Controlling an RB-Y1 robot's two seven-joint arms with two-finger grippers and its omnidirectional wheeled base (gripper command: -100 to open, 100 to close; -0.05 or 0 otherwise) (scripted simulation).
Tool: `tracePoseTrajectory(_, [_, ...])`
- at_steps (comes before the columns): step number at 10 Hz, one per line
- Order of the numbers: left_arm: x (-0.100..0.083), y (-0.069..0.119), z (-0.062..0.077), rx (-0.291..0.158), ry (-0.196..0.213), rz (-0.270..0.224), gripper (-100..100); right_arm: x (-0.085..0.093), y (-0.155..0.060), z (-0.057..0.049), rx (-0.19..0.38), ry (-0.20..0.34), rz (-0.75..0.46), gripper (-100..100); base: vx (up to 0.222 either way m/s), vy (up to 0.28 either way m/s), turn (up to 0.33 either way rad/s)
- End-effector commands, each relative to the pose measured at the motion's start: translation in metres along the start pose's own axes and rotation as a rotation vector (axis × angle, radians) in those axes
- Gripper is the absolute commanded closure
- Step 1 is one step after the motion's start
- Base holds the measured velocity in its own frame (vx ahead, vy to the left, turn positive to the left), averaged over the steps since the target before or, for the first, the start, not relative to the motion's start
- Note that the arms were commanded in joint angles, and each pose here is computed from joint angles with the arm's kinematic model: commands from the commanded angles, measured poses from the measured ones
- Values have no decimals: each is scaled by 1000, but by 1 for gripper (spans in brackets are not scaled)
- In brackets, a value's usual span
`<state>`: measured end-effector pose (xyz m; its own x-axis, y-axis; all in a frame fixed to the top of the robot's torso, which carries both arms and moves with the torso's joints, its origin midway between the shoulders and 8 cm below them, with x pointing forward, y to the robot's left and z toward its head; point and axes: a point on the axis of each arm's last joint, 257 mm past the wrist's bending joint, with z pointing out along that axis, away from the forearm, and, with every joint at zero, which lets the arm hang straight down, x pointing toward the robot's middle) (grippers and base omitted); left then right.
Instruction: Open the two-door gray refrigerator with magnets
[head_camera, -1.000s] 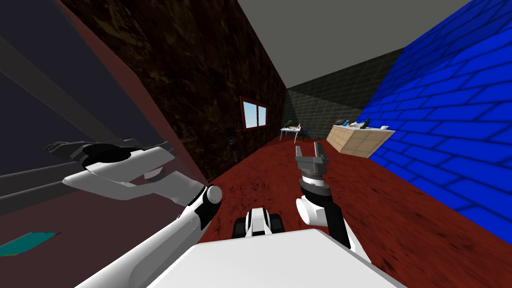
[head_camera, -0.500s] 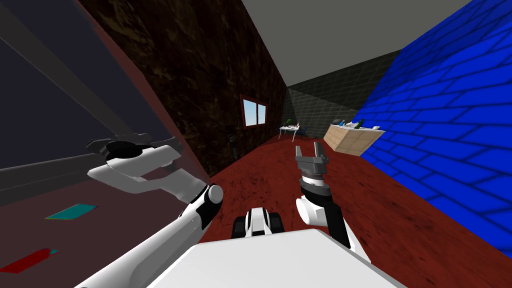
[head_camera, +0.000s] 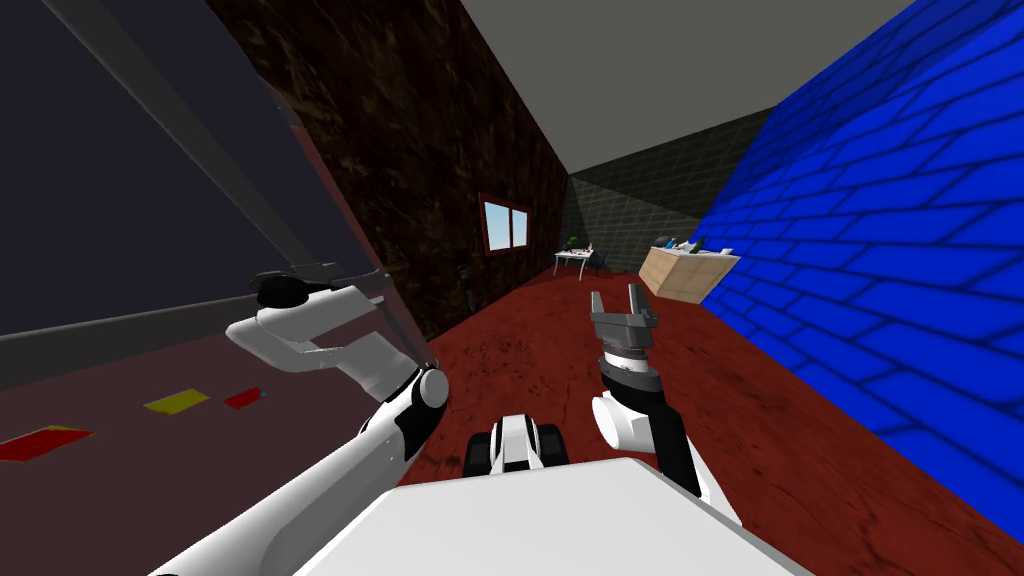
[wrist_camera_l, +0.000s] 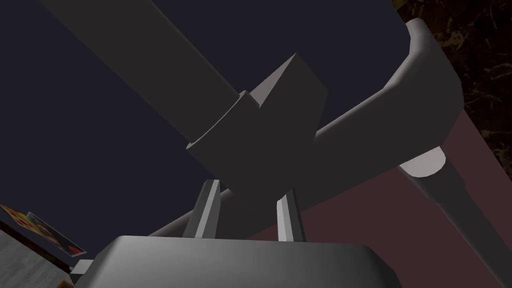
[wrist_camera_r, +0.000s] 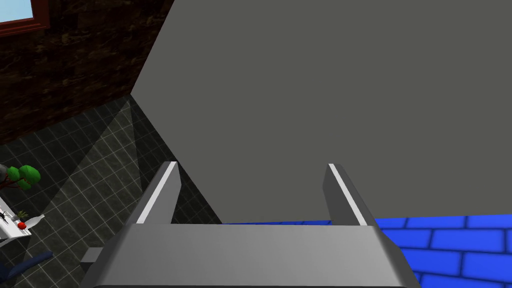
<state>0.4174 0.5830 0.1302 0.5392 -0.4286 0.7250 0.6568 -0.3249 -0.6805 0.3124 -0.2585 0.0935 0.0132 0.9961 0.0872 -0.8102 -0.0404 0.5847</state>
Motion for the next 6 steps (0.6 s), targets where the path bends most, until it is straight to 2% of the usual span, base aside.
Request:
tracePoseTrajectory(1, [25,10,1,-20,51,-11,100,0,0,0,0,0,0,0,-311,-92,20])
tracePoseTrajectory(2, [38,22,0,-48,78,-15,100,0,0,0,0,0,0,0,-391,-63,37])
tracePoseTrajectory(3, [38,22,0,-48,78,-15,100,0,0,0,0,0,0,0,-343,-56,-16])
tracePoseTrajectory(5, [63,46,-2,-104,131,-24,100,0,0,0,0,0,0,0,-369,-66,22])
tracePoseTrajectory(6, [63,46,-2,-104,131,-24,100,0,0,0,0,0,0,0,-337,-43,2])
